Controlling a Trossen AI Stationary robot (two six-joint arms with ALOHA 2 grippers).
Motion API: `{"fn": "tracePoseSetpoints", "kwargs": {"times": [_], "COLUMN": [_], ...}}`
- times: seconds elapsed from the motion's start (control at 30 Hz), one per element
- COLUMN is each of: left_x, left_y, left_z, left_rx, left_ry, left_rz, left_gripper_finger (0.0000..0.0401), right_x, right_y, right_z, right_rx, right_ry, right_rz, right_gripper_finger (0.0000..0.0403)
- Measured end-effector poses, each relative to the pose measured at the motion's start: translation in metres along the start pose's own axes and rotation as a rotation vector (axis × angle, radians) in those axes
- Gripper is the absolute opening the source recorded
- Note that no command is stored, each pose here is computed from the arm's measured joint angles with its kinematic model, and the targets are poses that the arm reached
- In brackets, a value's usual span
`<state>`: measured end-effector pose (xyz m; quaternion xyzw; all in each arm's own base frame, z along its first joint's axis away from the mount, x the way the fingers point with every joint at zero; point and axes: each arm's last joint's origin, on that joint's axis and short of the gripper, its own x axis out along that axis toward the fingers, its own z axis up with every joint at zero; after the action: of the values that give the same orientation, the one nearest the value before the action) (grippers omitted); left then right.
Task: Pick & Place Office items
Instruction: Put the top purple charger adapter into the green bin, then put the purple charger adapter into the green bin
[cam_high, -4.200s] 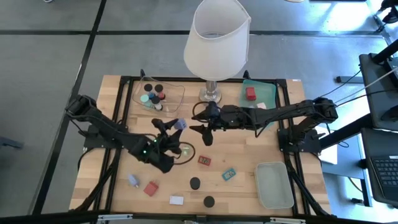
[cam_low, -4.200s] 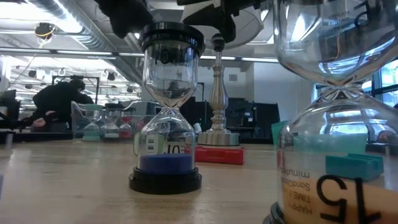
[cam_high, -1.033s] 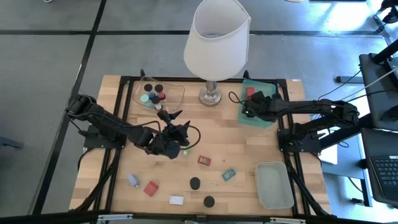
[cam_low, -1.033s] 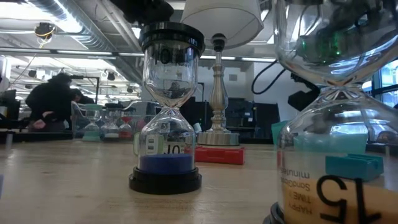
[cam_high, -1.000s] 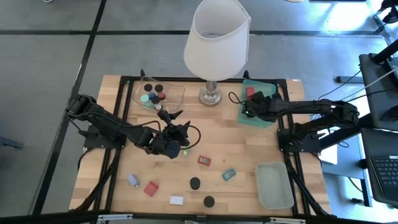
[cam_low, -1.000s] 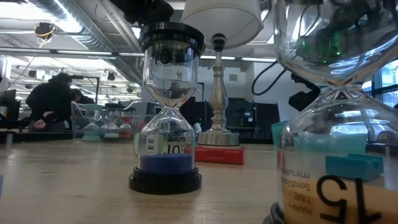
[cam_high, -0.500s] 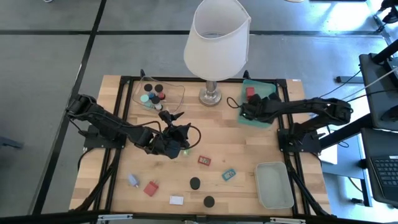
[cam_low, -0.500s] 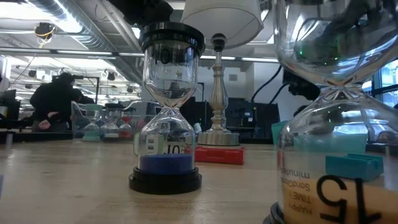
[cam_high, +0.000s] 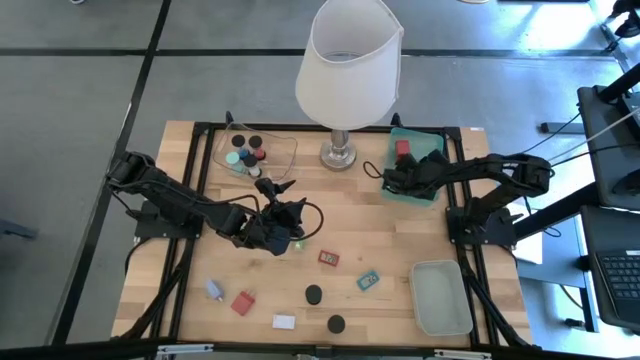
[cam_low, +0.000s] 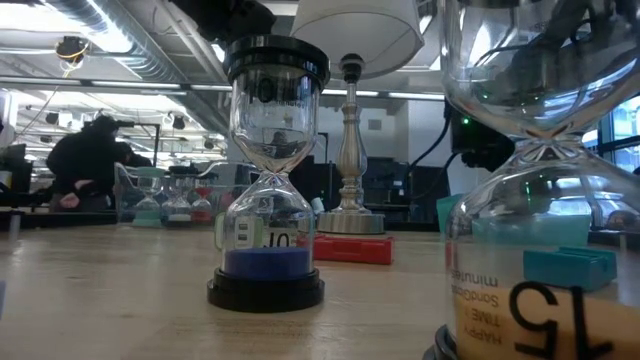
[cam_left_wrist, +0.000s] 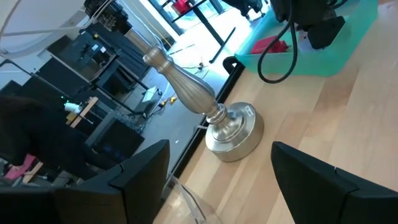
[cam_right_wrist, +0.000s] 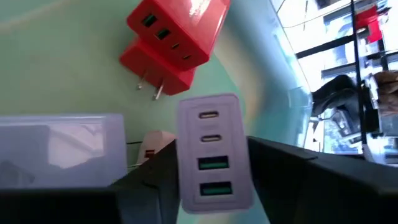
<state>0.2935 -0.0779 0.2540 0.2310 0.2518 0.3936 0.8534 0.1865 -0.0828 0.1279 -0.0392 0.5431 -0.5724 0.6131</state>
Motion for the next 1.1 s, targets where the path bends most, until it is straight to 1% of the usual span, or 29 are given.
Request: {"fn": "tracePoseSetpoints", "kwargs": {"times": [0.17,0.33,0.43,0.57,0.63,0.67,0.73,0.8,0.87,0.97,1.0,1.1], "left_x": [0.000,0.000,0.000,0.000,-0.001,-0.002,-0.004,-0.009,-0.014,-0.023,-0.029,-0.051], "left_y": [0.000,0.000,0.000,0.000,0.001,0.002,0.004,0.007,0.009,0.013,0.015,0.015], "left_z": [0.000,0.000,0.000,0.000,0.000,0.001,0.003,0.002,-0.002,-0.014,-0.019,-0.039], "left_rx": [0.003,0.004,0.004,0.006,0.001,-0.009,-0.061,-0.111,-0.158,-0.206,-0.199,-0.124], "left_ry": [0.001,0.001,0.001,0.001,0.001,0.001,0.006,0.039,0.116,0.302,0.389,0.694], "left_rz": [0.000,0.005,0.007,0.006,-0.024,-0.062,-0.180,-0.351,-0.537,-0.762,-0.835,-1.037], "left_gripper_finger": [0.0278,0.0278,0.0278,0.0278,0.0278,0.0278,0.0278,0.0278,0.0278,0.0278,0.0278,0.0278], "right_x": [-0.001,-0.011,-0.021,-0.040,-0.050,-0.055,-0.067,-0.078,-0.090,-0.106,-0.111,-0.124], "right_y": [0.000,0.001,0.000,-0.004,-0.006,-0.007,-0.009,-0.010,-0.010,-0.005,-0.003,0.003], "right_z": [0.002,0.019,0.033,0.052,0.061,0.066,0.072,0.078,0.081,0.081,0.080,0.074], "right_rx": [0.007,0.021,-0.007,-0.038,-0.044,-0.048,-0.052,-0.056,-0.066,-0.083,-0.094,-0.122], "right_ry": [0.006,0.041,0.031,-0.011,-0.033,-0.044,-0.066,-0.091,-0.117,-0.156,-0.164,-0.189], "right_rz": [0.019,0.145,0.195,0.221,0.234,0.240,0.254,0.272,0.289,0.339,0.360,0.403], "right_gripper_finger": [0.0209,0.0249,0.0256,0.0256,0.0253,0.0250,0.0245,0.0240,0.0236,0.0232,0.0231,0.0230]}}
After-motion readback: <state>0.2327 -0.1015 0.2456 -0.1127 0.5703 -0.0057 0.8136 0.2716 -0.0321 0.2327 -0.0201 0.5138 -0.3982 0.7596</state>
